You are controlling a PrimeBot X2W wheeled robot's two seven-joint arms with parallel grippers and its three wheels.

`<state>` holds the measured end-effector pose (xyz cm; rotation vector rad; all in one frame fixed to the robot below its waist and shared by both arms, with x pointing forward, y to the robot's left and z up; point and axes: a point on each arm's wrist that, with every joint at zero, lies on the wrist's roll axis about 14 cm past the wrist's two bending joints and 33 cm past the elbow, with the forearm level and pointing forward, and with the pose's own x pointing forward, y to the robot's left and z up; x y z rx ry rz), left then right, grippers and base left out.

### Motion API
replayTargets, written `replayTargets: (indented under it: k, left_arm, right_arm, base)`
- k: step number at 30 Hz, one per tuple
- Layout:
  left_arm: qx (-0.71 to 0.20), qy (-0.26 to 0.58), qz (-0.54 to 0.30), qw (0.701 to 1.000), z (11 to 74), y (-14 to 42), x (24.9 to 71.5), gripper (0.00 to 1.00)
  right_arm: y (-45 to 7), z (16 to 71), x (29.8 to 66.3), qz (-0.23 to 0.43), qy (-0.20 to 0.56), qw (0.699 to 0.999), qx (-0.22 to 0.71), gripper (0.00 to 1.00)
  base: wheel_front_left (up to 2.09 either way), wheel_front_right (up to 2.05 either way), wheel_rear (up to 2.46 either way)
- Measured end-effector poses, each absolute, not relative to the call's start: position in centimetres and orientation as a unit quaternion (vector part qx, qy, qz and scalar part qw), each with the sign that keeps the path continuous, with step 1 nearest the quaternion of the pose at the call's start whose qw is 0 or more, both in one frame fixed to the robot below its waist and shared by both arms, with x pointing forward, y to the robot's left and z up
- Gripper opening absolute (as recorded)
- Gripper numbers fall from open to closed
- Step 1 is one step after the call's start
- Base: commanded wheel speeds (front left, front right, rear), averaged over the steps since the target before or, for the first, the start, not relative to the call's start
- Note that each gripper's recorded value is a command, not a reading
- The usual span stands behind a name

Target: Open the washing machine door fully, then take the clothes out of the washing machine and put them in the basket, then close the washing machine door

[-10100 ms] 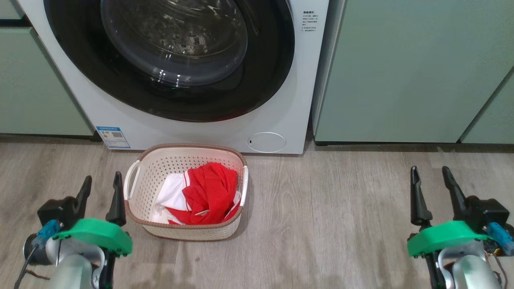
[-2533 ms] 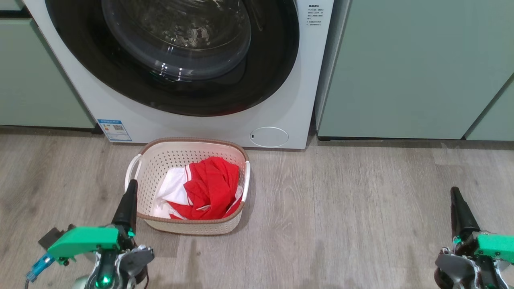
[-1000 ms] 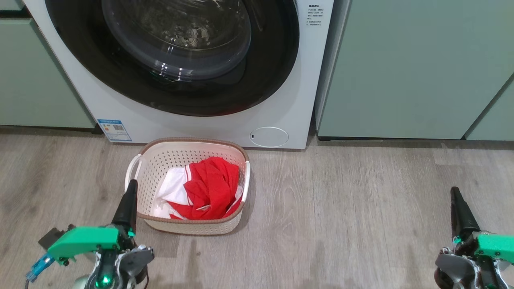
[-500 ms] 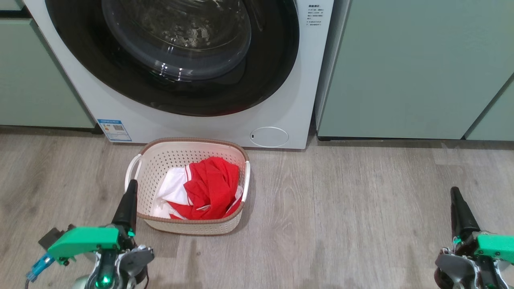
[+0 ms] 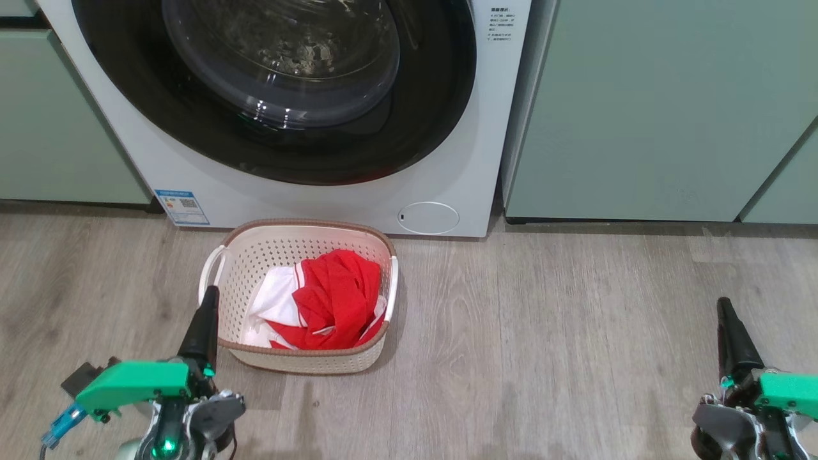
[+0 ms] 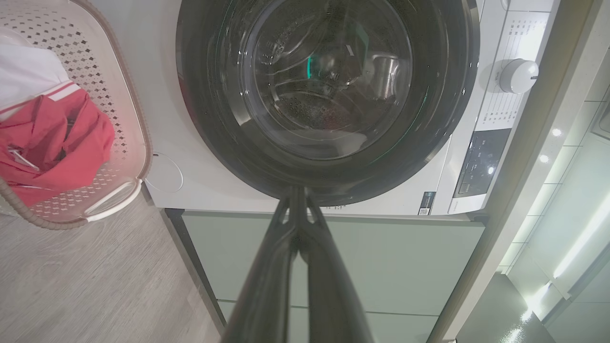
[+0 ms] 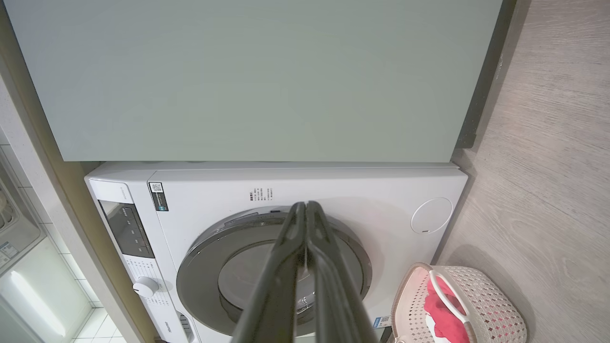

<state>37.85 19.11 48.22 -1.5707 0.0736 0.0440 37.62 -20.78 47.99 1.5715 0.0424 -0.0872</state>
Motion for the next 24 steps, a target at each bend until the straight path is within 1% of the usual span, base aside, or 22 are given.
replayTargets:
  k: [24]
  left_arm:
    - [-0.707,0.033,0.02,0.706,48.22,19.11,37.85,0.0]
  right_arm:
    - [-20.78,47.98,37.62,-0.039,0.019,0.706,0.707,0.0]
  base:
    - [0.0,0.0,0.0]
